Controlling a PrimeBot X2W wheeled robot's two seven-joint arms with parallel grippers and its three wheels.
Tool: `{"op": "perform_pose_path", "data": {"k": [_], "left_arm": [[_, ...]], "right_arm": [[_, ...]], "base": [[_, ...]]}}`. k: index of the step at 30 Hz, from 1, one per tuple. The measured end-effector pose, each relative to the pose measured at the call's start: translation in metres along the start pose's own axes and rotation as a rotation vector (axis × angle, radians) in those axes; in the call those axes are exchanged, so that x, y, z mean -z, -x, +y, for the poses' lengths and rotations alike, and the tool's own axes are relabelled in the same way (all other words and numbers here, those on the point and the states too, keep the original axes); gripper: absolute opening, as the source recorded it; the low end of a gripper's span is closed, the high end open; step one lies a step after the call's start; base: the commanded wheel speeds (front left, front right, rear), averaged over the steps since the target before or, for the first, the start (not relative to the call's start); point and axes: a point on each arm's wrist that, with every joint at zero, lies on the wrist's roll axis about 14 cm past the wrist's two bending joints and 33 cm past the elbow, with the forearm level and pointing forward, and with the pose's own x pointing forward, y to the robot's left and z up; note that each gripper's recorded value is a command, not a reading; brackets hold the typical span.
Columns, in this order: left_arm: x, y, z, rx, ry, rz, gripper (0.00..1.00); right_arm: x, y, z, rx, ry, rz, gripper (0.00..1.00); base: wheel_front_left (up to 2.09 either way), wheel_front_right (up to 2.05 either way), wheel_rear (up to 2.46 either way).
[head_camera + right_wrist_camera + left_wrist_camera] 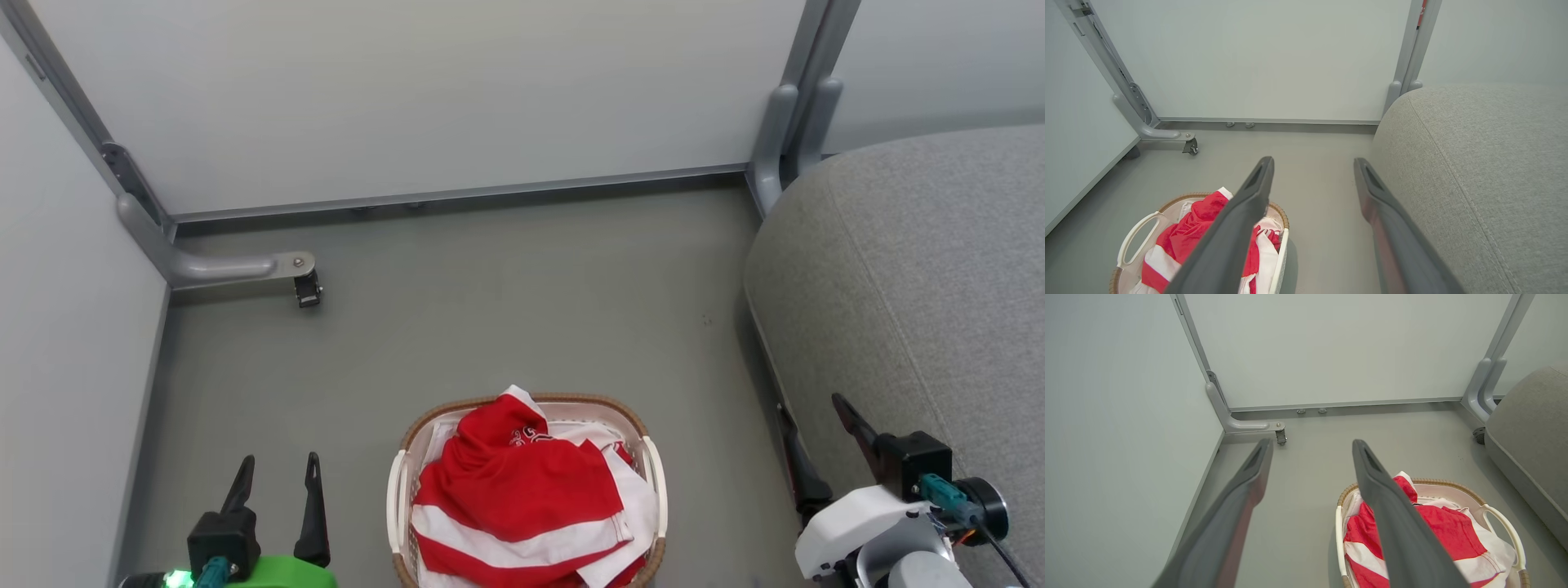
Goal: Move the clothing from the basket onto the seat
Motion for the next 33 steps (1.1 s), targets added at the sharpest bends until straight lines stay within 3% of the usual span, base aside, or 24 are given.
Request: {"op": "perform_pose_path", "data": {"k": [7,20,33], "left_arm": [[0.014,-0.012,-0.015,0.057,-0.045,0.043,1.0],[0.04,-0.071,-0.051,0.173,-0.029,0.113,1.0],[0.112,-0.123,-0.102,0.348,-0.033,0.276,1.0]], "right_arm": [[-0.002,-0.016,-0.005,-0.009,0.053,-0.01,1.0],[0.008,-0.065,-0.014,-0.011,0.059,-0.002,1.0],[0.04,-0.11,-0.019,-0.017,0.042,0.025,1.0]], "base": [[0.0,0.0,0.0],[0.0,0.0,0.0],[0.0,0.0,0.0]]}}
